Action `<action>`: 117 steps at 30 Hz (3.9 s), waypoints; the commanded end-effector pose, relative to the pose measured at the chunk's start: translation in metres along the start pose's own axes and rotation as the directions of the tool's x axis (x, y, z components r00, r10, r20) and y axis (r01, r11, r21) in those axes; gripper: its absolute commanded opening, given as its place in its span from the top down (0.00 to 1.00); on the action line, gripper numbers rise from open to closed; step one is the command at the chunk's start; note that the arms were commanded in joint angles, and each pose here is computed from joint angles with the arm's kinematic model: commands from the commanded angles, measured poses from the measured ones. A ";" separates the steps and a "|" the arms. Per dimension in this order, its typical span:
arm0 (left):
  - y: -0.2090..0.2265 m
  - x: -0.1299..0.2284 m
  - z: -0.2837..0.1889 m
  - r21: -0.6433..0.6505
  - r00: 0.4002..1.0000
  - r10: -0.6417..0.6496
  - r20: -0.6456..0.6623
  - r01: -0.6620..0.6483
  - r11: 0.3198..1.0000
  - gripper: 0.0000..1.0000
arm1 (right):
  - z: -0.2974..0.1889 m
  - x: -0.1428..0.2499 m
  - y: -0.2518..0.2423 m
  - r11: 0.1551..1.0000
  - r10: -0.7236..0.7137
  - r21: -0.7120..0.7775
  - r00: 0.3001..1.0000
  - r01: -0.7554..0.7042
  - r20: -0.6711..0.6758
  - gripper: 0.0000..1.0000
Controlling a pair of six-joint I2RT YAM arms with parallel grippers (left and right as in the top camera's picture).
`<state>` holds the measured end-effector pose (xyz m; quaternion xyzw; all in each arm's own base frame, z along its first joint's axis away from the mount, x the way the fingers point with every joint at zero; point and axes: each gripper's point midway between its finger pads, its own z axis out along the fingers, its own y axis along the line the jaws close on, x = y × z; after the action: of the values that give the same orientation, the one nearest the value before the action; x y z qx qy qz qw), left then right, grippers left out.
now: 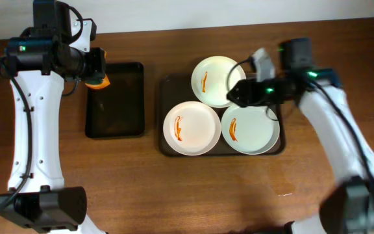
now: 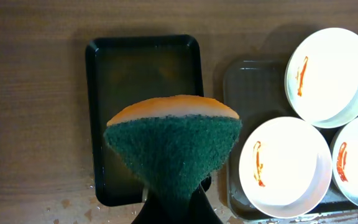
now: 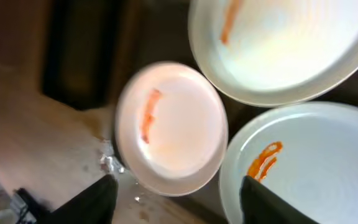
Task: Clean dirty plates on tray and stack at the side
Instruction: 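Reach the right gripper to the top plate and grip its rim, then scrub the lower-left plate with the sponge in the left gripper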
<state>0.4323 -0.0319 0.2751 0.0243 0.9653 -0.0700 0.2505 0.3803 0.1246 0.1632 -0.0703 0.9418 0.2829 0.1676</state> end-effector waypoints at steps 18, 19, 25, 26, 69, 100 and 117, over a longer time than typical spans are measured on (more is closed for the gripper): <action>-0.002 -0.006 -0.007 0.005 0.999 -0.005 0.034 0.005 1.000 1.00 | 0.120 0.014 -0.038 0.937 0.000 0.346 0.989 0.051 -0.147 0.63; -0.003 -0.005 -0.007 0.009 0.999 -0.005 0.033 0.005 1.000 1.00 | 0.119 0.016 -0.041 0.931 0.002 0.360 0.989 0.053 -0.150 0.63; -0.007 -0.006 -0.008 0.031 0.999 -0.005 0.036 0.003 1.000 1.00 | 0.125 0.024 -0.047 0.928 -0.050 0.356 0.982 0.112 -0.180 0.68; -0.007 -0.006 -0.008 0.031 0.999 -0.004 0.036 0.003 1.000 1.00 | 0.127 0.025 -0.049 0.928 -0.052 0.355 0.983 0.112 -0.174 0.69; -0.159 0.128 0.172 0.280 0.984 -0.060 -0.168 0.106 0.954 1.00 | 0.156 0.045 -0.047 0.949 -0.044 0.296 0.973 0.113 -0.228 0.96; -0.188 0.159 0.228 0.297 0.977 -0.070 -0.202 0.129 0.946 0.57 | 0.156 0.044 -0.047 0.949 -0.046 0.296 0.973 0.114 -0.226 0.88; -0.191 0.165 0.233 0.300 0.982 0.007 -0.187 0.051 0.953 0.72 | 0.156 0.044 -0.047 0.949 -0.046 0.295 0.973 0.114 -0.226 0.85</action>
<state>0.3863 -0.2525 0.0215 0.0474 0.9616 -0.2233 0.1524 0.3988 0.1702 0.0091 -0.1073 0.9820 0.1236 0.0942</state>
